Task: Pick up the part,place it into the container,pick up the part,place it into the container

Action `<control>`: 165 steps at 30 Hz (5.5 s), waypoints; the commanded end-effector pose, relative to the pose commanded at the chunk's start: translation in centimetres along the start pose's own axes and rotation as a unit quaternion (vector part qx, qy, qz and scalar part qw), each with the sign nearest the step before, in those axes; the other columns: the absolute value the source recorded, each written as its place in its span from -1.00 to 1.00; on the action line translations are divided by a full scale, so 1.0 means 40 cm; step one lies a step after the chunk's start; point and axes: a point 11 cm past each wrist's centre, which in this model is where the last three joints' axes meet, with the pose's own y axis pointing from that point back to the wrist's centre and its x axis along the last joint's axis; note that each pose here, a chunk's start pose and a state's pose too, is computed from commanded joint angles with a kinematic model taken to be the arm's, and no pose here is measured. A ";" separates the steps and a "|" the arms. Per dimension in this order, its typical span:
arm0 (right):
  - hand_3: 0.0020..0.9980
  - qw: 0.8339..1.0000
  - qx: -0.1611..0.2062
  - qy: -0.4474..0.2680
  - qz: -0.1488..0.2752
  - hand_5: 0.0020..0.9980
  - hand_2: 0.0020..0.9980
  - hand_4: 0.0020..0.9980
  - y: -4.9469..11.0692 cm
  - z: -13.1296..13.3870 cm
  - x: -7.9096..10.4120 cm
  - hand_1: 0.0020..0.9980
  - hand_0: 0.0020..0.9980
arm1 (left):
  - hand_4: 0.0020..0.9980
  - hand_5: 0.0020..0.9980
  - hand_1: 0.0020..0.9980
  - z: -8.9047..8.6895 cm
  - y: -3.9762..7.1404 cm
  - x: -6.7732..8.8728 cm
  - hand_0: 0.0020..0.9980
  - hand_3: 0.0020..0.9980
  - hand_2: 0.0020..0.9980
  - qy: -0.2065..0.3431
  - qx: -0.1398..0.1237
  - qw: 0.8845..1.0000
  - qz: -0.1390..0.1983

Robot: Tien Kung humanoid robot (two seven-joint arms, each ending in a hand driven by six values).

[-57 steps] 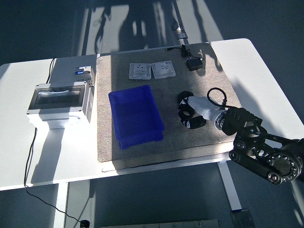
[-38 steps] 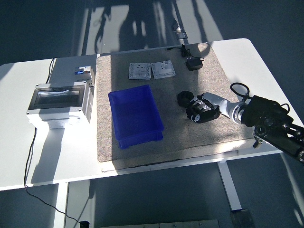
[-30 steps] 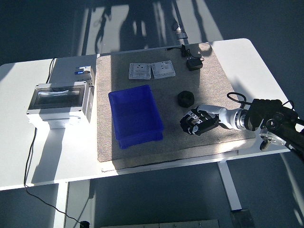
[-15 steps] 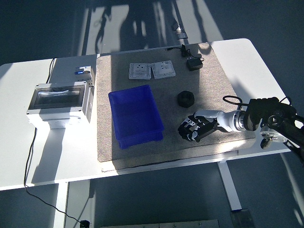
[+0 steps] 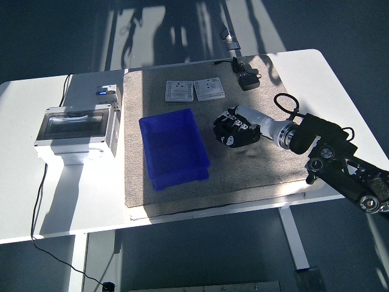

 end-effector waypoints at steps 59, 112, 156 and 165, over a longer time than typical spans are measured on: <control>0.26 0.984 0.135 0.074 0.094 -1.00 0.27 -0.40 -0.018 -0.080 -0.171 0.02 0.27 | 0.29 0.65 0.27 0.001 -0.003 0.013 0.24 0.30 0.39 0.017 -0.005 1.000 0.001; 0.62 0.989 0.113 0.090 0.010 -0.64 0.69 0.51 -0.033 -0.057 -0.239 0.75 0.91 | 0.28 0.69 0.27 0.018 0.000 -0.004 0.24 0.28 0.37 0.022 -0.022 0.999 -0.008; 0.99 0.988 -0.116 0.073 0.077 -0.28 0.85 0.72 -0.104 0.222 -0.098 0.84 1.00 | 0.32 0.54 0.27 0.034 0.002 -0.009 0.24 0.28 0.36 0.015 -0.033 0.999 -0.010; 0.78 0.987 -0.122 0.060 0.091 -0.30 0.61 0.71 -0.094 0.241 -0.141 0.62 1.00 | 0.31 0.53 0.26 0.041 0.002 -0.009 0.24 0.27 0.36 0.008 -0.036 0.999 -0.010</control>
